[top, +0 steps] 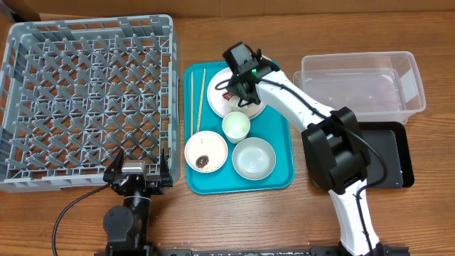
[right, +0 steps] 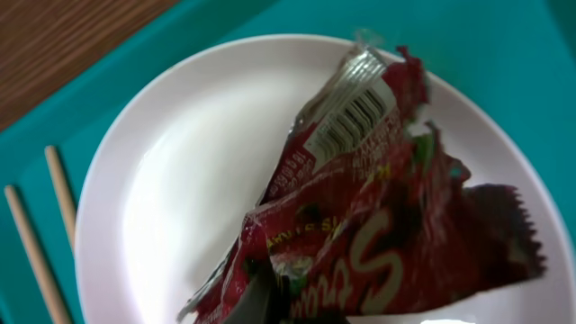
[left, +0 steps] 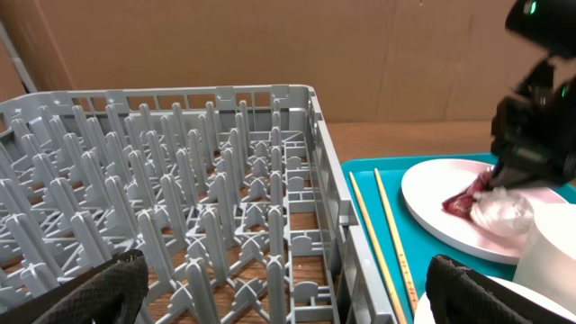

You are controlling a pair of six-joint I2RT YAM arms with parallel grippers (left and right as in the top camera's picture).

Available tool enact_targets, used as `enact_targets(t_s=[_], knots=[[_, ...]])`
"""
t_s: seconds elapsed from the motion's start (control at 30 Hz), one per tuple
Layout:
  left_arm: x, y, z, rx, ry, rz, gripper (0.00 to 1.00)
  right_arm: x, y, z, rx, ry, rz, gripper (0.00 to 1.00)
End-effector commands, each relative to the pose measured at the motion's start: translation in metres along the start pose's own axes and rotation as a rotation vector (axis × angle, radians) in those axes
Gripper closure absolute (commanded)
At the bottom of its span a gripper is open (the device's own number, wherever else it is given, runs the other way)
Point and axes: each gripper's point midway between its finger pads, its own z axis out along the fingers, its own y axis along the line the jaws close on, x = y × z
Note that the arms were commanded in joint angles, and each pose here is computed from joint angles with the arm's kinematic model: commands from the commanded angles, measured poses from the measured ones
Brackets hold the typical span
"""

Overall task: Sort waste into correct bins and load items into the dishwasher
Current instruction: 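Carry the red wrapper with the right gripper into the clear bin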

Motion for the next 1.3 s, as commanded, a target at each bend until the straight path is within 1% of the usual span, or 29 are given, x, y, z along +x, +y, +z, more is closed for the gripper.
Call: enact_targets(t_s=[0.0, 0.03, 0.1, 0.17, 0.23, 0.27, 0.33, 0.43, 0.5, 0.53, 0.6, 0.63, 0.67, 0.7, 0.73, 0.77, 0.8, 0.87, 0.9, 0.97, 1.0, 1.03, 1.1, 1.17, 1.27], knots=[[0.001, 0.000, 0.000, 0.000, -0.004, 0.020, 0.00, -0.053, 0.032, -0.084, -0.144, -0.078, -0.138, 0.96], [0.001, 0.000, 0.000, 0.000, -0.004, 0.020, 0.00, -0.060, 0.030, -0.102, -0.152, -0.080, -0.138, 0.96], [0.001, 0.000, 0.000, 0.000, -0.004, 0.020, 0.00, -0.086, 0.015, -0.159, -0.161, -0.093, -0.099, 0.96], [0.001, 0.000, 0.000, 0.000, -0.004, 0.020, 0.00, -0.102, -0.007, -0.188, -0.142, -0.106, -0.059, 0.96], [0.001, 0.000, 0.000, 0.000, -0.004, 0.020, 0.00, -0.113, -0.030, -0.203, -0.114, -0.108, -0.020, 0.96], [0.001, 0.000, 0.000, 0.000, -0.004, 0.020, 0.00, -0.120, -0.052, -0.206, -0.078, -0.098, 0.016, 0.96], [0.001, 0.000, 0.000, 0.000, -0.004, 0.020, 0.00, -0.127, -0.088, -0.202, -0.010, -0.063, 0.074, 0.96], [0.001, 0.000, 0.000, 0.000, -0.004, 0.020, 0.00, -0.136, -0.125, -0.193, 0.053, -0.037, 0.146, 0.96], [0.001, 0.000, 0.000, 0.000, -0.004, 0.020, 0.00, -0.143, -0.152, -0.181, 0.104, -0.030, 0.232, 0.96], [0.001, 0.000, 0.000, 0.000, -0.004, 0.020, 0.00, -0.145, -0.174, -0.162, 0.140, -0.017, 0.280, 0.96], [0.001, 0.000, 0.000, 0.000, -0.004, 0.020, 0.00, -0.142, -0.189, -0.138, 0.146, 0.012, 0.308, 0.96], [0.001, 0.000, 0.000, 0.000, -0.004, 0.020, 0.00, -0.140, -0.195, -0.129, 0.154, 0.019, 0.317, 0.93], [0.001, 0.000, 0.000, 0.000, -0.004, 0.020, 0.00, -0.137, -0.200, -0.121, 0.160, 0.023, 0.321, 0.75], [0.001, 0.000, 0.000, 0.000, -0.005, 0.020, 0.00, -0.135, -0.204, -0.114, 0.166, 0.030, 0.323, 0.60], [0.001, 0.000, 0.000, 0.000, -0.004, 0.020, 0.00, -0.132, -0.206, -0.110, 0.170, 0.035, 0.318, 0.57], [0.001, 0.000, 0.000, 0.000, -0.004, 0.020, 0.00, -0.129, -0.209, -0.107, 0.178, 0.045, 0.319, 0.51], [0.001, 0.000, 0.000, 0.000, -0.004, 0.020, 0.00, -0.128, -0.210, -0.107, 0.182, 0.050, 0.320, 0.48], [0.001, 0.000, 0.000, 0.000, -0.004, 0.020, 0.00, -0.128, -0.209, -0.110, 0.177, 0.051, 0.301, 0.46], [0.001, 0.000, 0.000, 0.000, -0.004, 0.020, 0.00, -0.130, -0.202, -0.119, 0.147, 0.054, 0.258, 0.44], [0.001, 0.000, 0.000, 0.000, -0.004, 0.020, 0.00, -0.136, -0.183, -0.154, 0.059, 0.042, 0.188, 0.41], [0.001, 0.000, 0.000, 0.000, -0.004, 0.020, 0.00, -0.136, -0.168, -0.179, 0.000, 0.029, 0.131, 0.39], [0.001, 0.000, 0.000, 0.000, -0.004, 0.020, 0.00, -0.129, -0.149, -0.210, -0.072, 0.022, 0.061, 0.37], [0.001, 0.000, 0.000, 0.000, -0.004, 0.020, 0.00, -0.107, -0.125, -0.246, -0.153, 0.028, -0.029, 0.35], [0.001, 0.000, 0.000, 0.000, -0.004, 0.020, 0.00, -0.080, -0.111, -0.266, -0.166, 0.058, -0.082, 0.33], [0.001, 0.000, 0.000, 0.000, -0.004, 0.020, 0.00, -0.030, -0.090, -0.269, -0.142, 0.159, -0.185, 0.33]])
